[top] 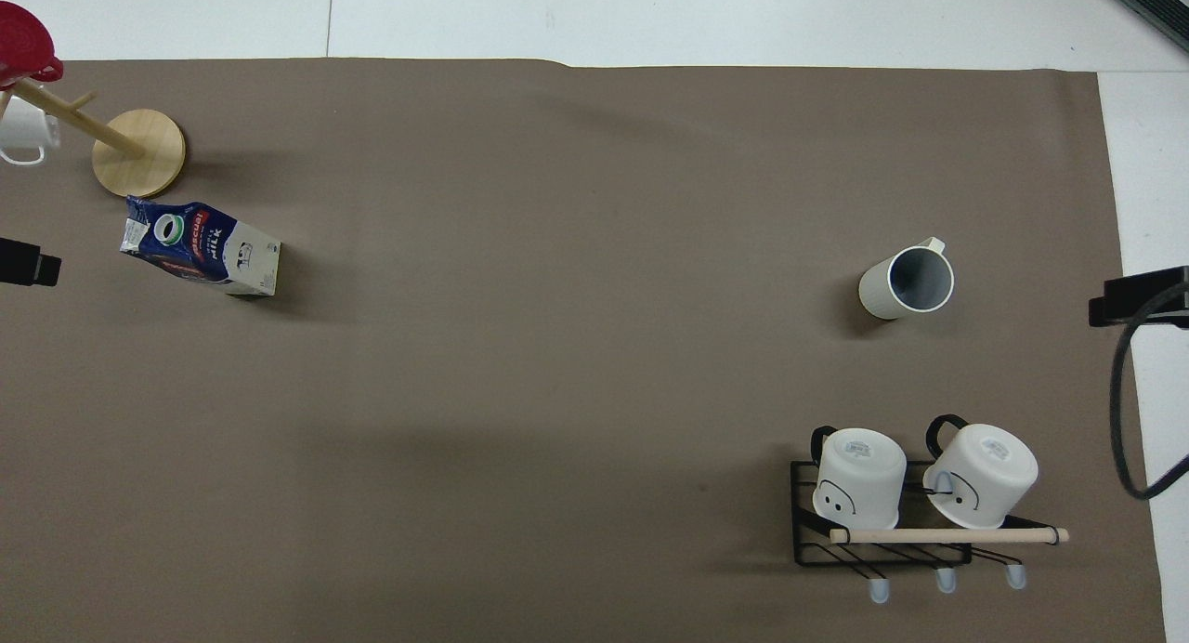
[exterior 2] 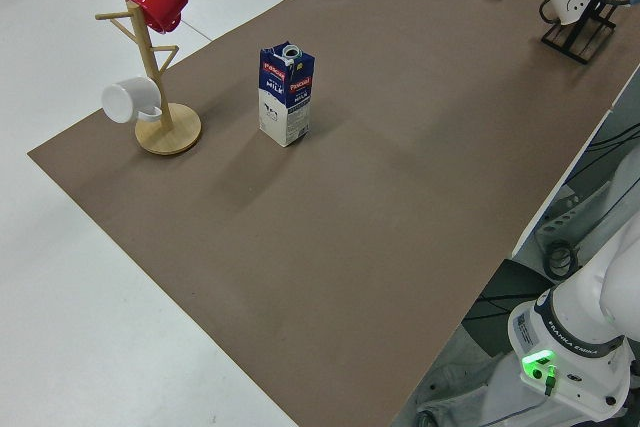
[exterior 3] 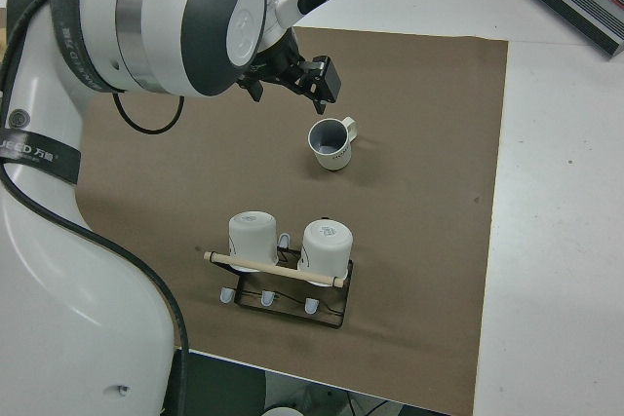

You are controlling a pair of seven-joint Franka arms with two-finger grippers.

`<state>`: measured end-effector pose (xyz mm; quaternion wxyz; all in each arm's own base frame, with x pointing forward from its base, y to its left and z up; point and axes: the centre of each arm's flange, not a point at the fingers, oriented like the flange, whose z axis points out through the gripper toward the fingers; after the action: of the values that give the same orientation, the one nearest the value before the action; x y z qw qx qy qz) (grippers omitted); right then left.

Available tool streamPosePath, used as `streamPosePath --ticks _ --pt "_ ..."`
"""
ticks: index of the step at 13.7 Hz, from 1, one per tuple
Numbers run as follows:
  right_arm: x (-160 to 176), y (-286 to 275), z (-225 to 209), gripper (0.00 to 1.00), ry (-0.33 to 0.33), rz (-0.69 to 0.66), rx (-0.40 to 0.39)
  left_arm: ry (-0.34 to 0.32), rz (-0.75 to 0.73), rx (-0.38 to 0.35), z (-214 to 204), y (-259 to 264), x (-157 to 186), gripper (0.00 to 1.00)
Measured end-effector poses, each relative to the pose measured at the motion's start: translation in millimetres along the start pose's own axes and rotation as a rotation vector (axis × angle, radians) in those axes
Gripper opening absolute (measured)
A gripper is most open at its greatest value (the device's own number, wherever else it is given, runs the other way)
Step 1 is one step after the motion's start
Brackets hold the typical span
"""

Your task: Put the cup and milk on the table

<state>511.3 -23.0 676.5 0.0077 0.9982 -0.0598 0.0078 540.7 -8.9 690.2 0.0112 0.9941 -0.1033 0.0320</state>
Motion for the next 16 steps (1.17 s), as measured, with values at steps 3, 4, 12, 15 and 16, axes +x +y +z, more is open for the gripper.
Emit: streamPosePath --ticks 3,4,12,15,16 --pt "0 0 0 1.00 0.000 0.000 0.000 0.000 -0.001 0.000 0 -1 0 1.00" --pt "0 0 0 1.00 0.000 0.000 0.000 0.000 -0.001 0.000 0 -1 0 1.00" --pt "0 0 3 1.00 -0.005 -0.001 -0.001 0.000 -0.001 0.000 0 -1 0 1.00" --pt "4 -2 10 1.00 0.010 -0.003 0.001 0.001 -0.001 0.000 0 -1 0 1.00" --pt "8 -4 16 1.00 0.020 -0.006 0.001 0.001 -0.001 0.000 0 -1 0 1.00"
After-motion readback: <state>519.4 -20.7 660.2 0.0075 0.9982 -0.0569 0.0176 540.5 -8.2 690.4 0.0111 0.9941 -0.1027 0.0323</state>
